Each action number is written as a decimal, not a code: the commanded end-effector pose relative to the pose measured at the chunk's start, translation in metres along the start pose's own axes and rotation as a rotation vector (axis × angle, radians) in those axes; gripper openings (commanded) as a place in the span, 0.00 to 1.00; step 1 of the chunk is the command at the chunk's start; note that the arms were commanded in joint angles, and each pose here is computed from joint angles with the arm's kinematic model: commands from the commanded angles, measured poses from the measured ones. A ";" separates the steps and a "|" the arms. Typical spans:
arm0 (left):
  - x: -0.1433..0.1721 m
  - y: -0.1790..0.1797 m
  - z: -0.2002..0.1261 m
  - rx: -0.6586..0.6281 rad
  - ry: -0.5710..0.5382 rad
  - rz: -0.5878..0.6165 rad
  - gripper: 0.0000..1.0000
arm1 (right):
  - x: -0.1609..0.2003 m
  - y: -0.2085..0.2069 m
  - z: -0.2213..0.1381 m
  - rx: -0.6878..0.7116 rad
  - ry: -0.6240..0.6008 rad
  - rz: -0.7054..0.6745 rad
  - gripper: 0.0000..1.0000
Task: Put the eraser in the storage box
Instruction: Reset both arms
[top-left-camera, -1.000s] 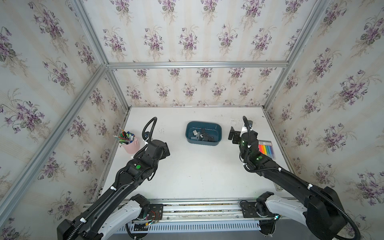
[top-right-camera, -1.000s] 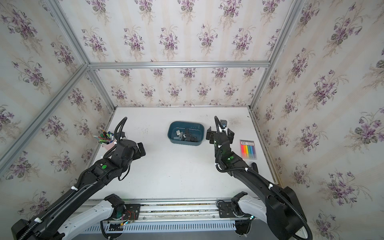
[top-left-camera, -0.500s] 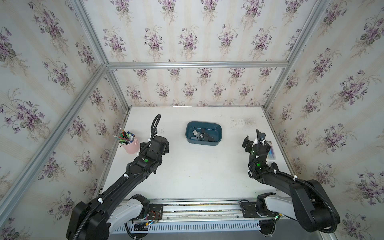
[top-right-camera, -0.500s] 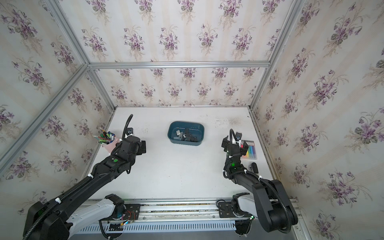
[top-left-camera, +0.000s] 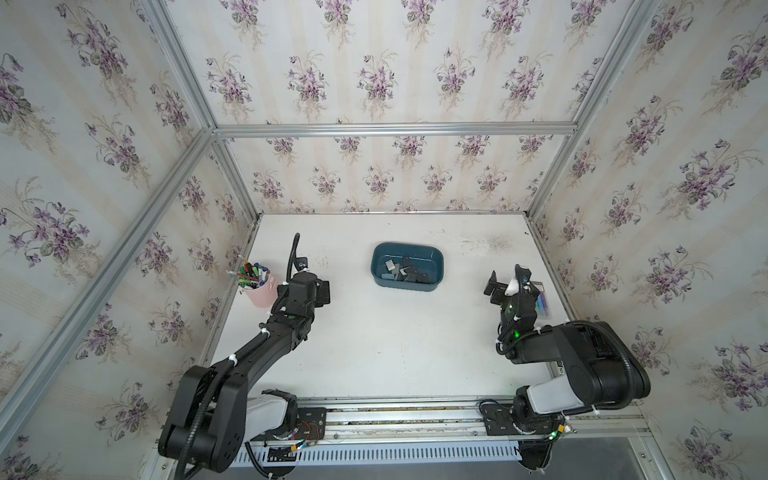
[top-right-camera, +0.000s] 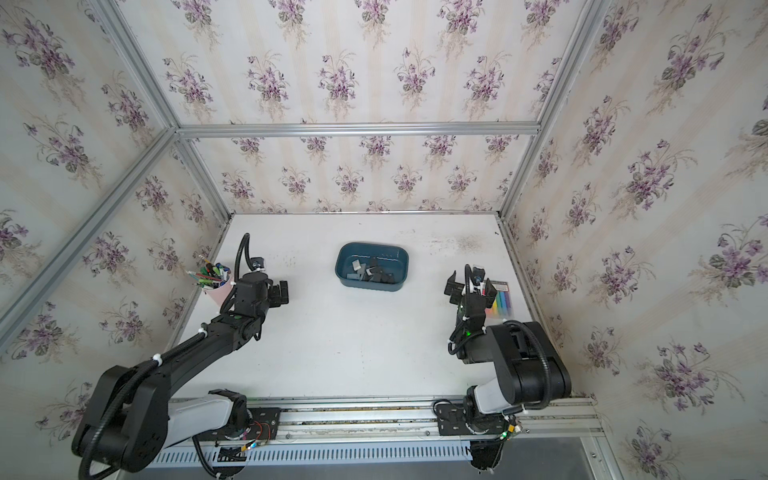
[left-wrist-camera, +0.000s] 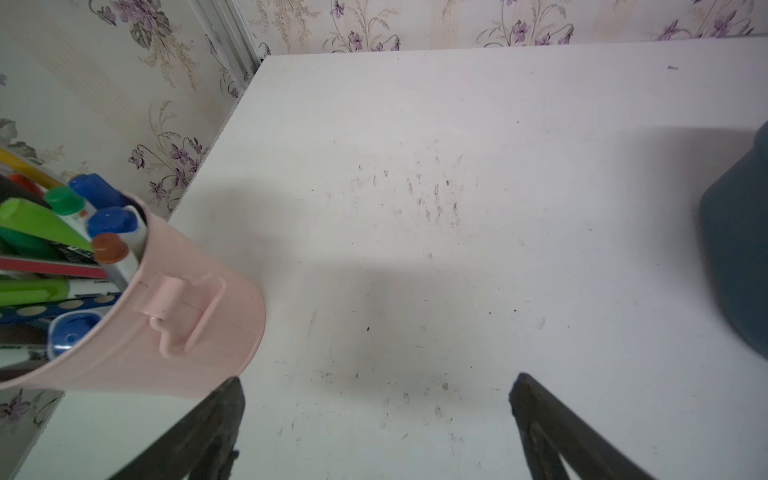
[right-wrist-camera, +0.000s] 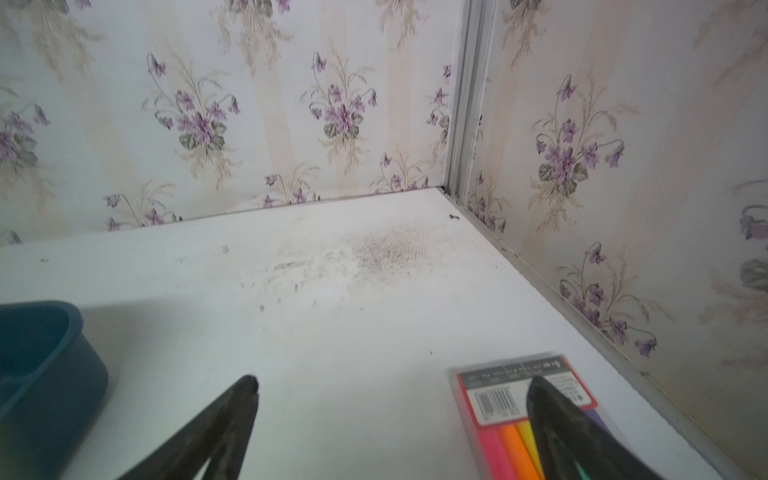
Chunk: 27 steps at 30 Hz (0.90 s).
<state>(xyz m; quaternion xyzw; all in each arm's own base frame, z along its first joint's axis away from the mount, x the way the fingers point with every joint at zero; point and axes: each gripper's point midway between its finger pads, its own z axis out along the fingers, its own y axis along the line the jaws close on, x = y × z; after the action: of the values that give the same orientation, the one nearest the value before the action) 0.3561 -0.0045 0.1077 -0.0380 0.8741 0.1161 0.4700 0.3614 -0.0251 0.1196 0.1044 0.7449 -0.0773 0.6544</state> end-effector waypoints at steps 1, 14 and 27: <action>-0.024 -0.003 0.008 0.030 -0.126 0.004 1.00 | -0.001 0.013 0.007 -0.075 0.023 0.022 1.00; -0.018 0.011 0.025 0.008 -0.186 -0.080 1.00 | -0.004 0.013 0.005 -0.080 0.006 0.023 1.00; -0.005 0.006 0.038 0.015 -0.156 -0.067 1.00 | -0.005 0.013 0.004 -0.081 -0.007 0.023 1.00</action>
<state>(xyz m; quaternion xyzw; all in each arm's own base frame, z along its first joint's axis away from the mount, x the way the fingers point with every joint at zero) 0.3827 0.0132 0.0833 -0.0558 0.8439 0.1019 0.5238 0.3681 -0.0140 0.1176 0.0861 0.7524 -0.0400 0.6519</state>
